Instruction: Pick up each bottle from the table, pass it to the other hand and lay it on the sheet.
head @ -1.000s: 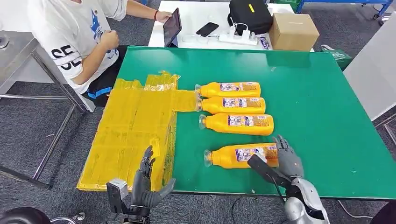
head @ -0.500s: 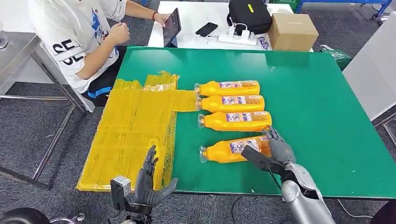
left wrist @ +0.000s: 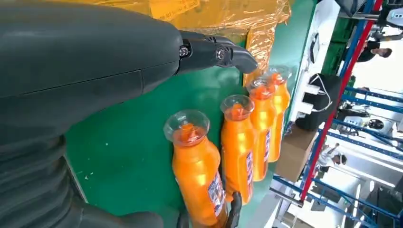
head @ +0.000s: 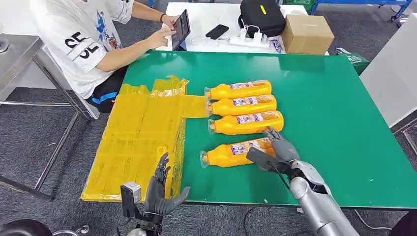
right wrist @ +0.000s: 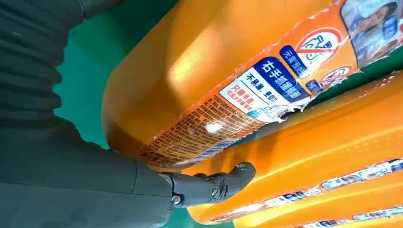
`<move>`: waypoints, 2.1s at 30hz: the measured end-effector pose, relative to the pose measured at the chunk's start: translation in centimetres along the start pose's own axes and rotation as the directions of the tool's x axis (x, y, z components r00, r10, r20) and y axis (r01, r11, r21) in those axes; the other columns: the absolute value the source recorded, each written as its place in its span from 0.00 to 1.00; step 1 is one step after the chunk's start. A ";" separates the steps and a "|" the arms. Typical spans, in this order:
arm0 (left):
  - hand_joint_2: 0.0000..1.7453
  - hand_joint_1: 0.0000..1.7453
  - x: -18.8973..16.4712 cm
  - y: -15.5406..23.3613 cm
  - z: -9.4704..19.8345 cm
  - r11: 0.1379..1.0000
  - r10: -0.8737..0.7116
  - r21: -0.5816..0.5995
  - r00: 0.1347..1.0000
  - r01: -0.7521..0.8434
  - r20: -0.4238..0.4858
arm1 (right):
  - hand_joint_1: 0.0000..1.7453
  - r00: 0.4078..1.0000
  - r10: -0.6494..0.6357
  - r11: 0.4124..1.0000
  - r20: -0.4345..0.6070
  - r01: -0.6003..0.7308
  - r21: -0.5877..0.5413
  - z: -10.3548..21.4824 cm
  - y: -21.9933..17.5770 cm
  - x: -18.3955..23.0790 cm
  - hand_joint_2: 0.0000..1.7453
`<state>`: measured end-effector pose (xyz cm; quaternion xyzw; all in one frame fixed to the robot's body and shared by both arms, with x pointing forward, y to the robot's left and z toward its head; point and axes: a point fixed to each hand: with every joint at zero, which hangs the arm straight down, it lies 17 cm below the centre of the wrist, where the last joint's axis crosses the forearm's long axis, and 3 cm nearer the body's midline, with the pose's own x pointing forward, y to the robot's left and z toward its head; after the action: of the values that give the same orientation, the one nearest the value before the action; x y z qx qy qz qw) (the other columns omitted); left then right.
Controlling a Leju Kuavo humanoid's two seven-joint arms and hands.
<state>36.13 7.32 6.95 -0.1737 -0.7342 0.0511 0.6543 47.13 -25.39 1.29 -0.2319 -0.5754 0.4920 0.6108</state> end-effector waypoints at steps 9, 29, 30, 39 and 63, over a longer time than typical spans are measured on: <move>1.00 0.00 -0.3 -0.1 -0.2 1.000 0.005 -0.008 1.000 -0.005 -0.003 | 0.92 1.000 -0.014 0.995 0.006 0.013 0.098 0.2 0.3 -1.1 1.00; 1.00 0.00 -1.1 -0.3 -0.3 0.999 0.045 -0.004 0.999 -0.045 -0.013 | 1.00 0.999 0.042 0.963 -0.016 -0.036 0.267 3.6 -0.7 -6.0 1.00; 1.00 0.00 -1.1 -0.3 -0.3 0.999 0.046 -0.004 0.999 -0.046 -0.013 | 1.00 0.999 0.047 0.967 -0.011 -0.043 0.252 3.6 -0.7 -5.9 1.00; 1.00 0.00 -1.2 -0.3 -0.2 0.999 0.049 0.001 0.999 -0.049 -0.014 | 1.00 0.996 0.069 0.984 0.054 -0.077 0.161 3.5 0.3 -3.8 1.00; 1.00 0.00 -0.9 1.0 0.0 0.995 0.060 0.078 0.998 -0.059 -0.003 | 1.00 0.881 -0.214 0.805 0.421 0.403 -0.434 4.2 -8.8 10.3 1.00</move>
<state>36.36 7.98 5.83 -0.1699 -0.7244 0.0988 0.6607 44.67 -21.23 14.59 -0.1947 -0.8145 0.2473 0.4873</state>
